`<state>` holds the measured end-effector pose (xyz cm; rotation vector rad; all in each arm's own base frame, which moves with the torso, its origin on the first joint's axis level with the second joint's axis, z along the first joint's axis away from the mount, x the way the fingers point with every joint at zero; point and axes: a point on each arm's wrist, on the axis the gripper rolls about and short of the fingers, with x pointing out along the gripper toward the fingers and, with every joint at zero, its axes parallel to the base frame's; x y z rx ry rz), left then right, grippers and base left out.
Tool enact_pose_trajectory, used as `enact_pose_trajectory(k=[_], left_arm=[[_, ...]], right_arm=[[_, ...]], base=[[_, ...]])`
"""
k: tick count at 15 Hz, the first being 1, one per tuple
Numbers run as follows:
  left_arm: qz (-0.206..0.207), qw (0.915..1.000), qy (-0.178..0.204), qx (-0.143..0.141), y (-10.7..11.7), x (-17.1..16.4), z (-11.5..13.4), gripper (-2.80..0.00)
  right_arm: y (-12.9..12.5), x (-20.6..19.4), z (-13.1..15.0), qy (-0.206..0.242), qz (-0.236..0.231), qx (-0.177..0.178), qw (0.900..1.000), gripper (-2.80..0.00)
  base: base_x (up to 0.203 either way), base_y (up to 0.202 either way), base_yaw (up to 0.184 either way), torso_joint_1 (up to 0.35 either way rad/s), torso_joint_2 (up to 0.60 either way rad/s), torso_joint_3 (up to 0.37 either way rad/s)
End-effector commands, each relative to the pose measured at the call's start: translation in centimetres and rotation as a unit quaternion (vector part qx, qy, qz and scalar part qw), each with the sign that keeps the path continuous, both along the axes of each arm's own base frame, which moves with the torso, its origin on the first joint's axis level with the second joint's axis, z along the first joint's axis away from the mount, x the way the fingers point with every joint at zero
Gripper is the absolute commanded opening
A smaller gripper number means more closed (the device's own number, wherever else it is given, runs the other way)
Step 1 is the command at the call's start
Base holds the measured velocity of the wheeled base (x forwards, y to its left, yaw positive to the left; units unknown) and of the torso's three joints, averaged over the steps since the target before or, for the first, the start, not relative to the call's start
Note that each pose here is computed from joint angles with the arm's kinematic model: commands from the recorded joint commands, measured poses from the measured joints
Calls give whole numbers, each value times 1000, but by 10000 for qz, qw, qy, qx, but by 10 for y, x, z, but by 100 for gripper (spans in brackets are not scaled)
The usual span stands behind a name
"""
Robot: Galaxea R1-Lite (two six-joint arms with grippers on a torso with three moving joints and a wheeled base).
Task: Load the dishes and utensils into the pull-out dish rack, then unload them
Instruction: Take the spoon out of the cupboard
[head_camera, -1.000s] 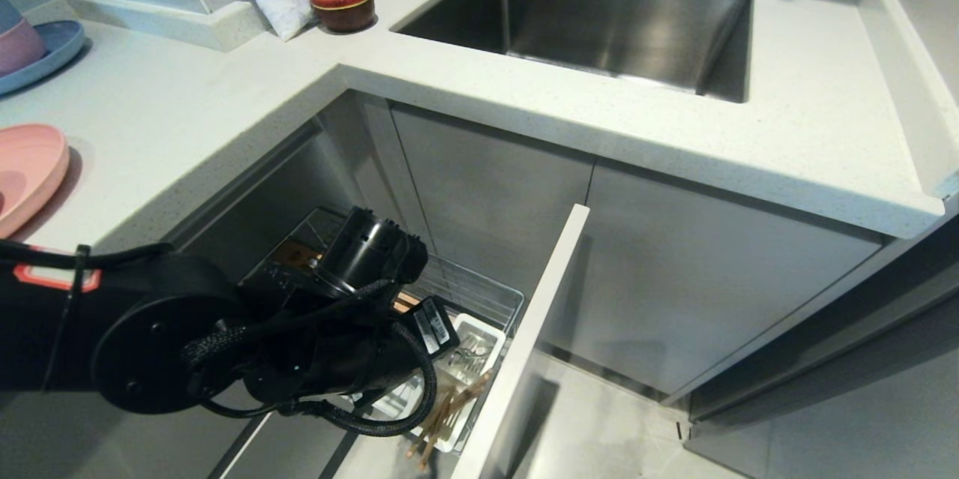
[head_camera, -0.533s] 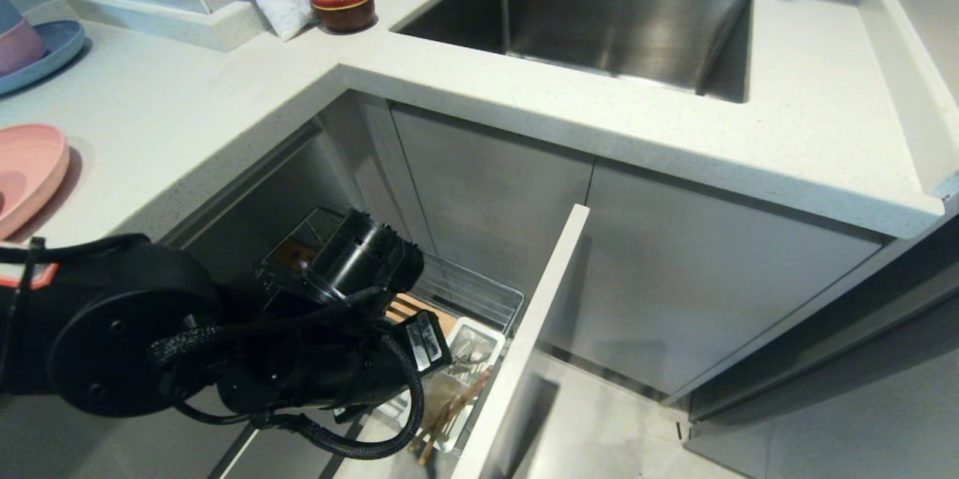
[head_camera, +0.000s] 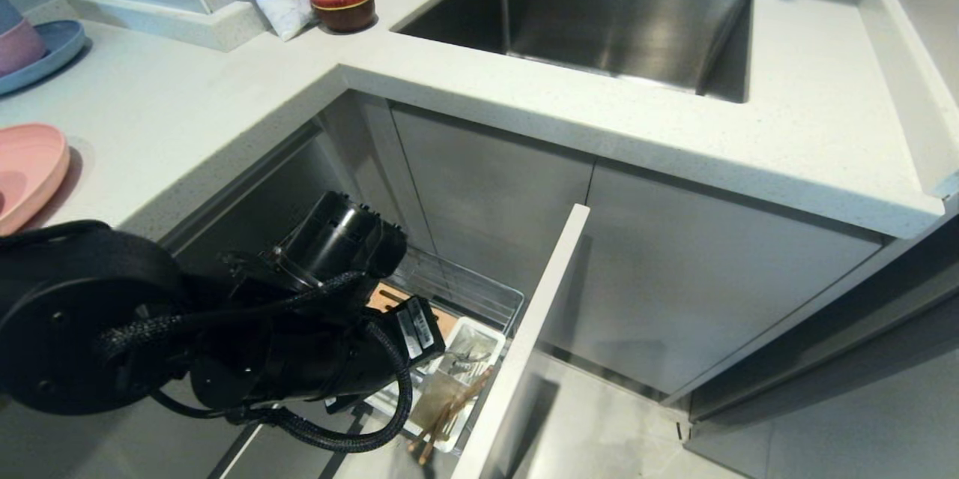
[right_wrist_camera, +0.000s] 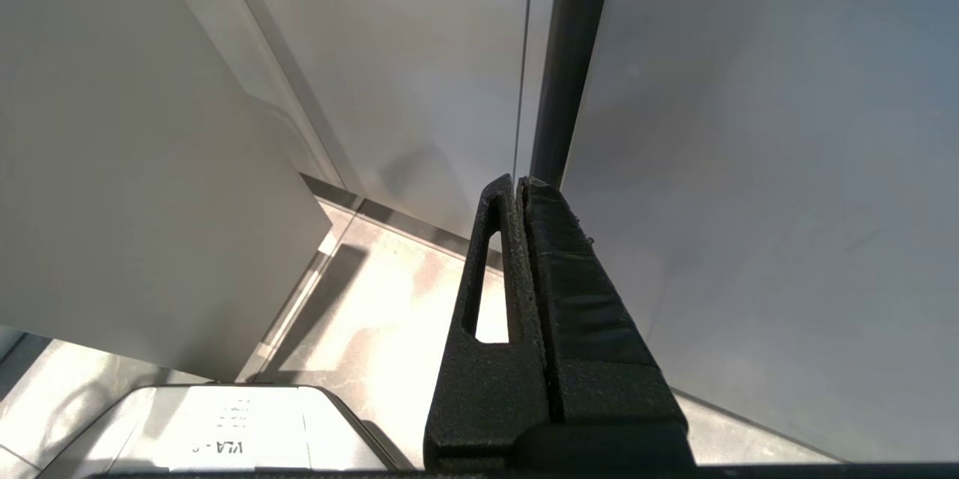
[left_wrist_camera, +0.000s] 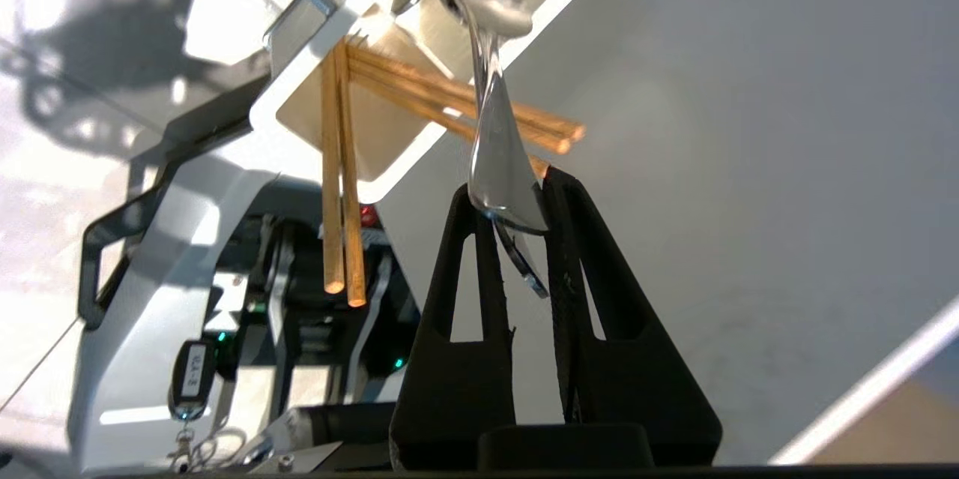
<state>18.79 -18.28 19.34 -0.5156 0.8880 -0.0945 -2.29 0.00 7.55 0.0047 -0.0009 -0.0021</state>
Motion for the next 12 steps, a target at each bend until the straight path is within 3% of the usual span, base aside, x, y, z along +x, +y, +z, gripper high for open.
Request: enact_pose_trajectory(k=[1, 12], left_arm=[[36, 9999, -105, -112, 4, -3, 7, -280], [-12, 9992, -311, -232, 10, -11, 22, -280]], right_arm=[[0, 0, -1, -11, -3, 0, 10000, -280], [0, 0, -1, -11, 1, 0, 10000, -280]], base=[[0, 0, 0, 0, 0, 0], [0, 0, 0, 0, 0, 0]])
